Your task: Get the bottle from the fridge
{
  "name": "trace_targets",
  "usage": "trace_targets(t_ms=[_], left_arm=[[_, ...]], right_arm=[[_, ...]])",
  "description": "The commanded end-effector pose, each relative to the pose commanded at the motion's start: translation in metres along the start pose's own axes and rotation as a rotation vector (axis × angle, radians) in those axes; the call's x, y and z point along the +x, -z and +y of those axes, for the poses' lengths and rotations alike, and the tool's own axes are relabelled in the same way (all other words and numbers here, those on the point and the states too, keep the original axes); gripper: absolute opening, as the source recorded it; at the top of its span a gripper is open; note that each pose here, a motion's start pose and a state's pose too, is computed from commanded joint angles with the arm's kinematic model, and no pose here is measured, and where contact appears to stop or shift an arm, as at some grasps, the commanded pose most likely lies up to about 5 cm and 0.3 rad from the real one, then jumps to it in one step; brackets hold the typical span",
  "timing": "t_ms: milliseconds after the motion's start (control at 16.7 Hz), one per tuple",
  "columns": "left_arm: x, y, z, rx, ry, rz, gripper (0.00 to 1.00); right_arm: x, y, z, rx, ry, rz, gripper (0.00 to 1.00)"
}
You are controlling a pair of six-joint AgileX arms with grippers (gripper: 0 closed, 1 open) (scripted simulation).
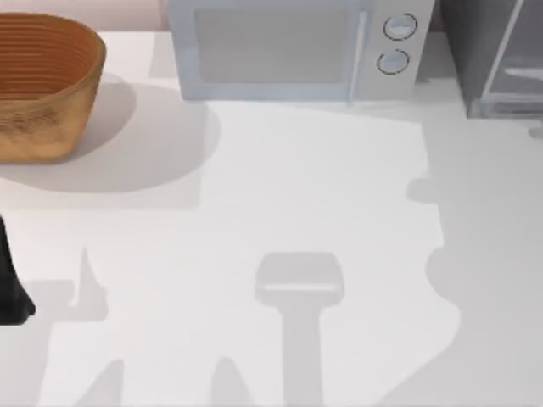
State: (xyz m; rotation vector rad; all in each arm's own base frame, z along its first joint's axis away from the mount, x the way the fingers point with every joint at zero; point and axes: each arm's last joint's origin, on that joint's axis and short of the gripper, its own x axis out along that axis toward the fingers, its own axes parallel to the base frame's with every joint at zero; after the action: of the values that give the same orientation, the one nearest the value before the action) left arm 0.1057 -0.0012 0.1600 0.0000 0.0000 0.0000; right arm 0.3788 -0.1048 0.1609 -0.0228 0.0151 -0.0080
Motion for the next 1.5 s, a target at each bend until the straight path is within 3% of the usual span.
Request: trace_targets(t_ms=[360, 720, 1080, 1500], left_arm=[[0.000, 0.000, 0.000, 0.000, 0.000, 0.000, 1.00], [0.000, 0.000, 0.000, 0.000, 0.000, 0.000, 1.00], [0.000, 0.000, 0.000, 0.000, 0.000, 0.000, 1.00], [0.000, 0.000, 0.000, 0.000, 0.000, 0.000, 1.00]], right_arm=[[-0.047, -0.050, 0.028, -0.009, 0.003, -0.003, 0.00], [-0.159, -0.091, 0.070, -0.006, 0.007, -0.036, 0.00], [-0.252, -0.049, 0.094, 0.013, 0.001, -0.052, 0.00], [-0.274, 0.002, 0.101, 0.023, -0.008, -0.016, 0.00]])
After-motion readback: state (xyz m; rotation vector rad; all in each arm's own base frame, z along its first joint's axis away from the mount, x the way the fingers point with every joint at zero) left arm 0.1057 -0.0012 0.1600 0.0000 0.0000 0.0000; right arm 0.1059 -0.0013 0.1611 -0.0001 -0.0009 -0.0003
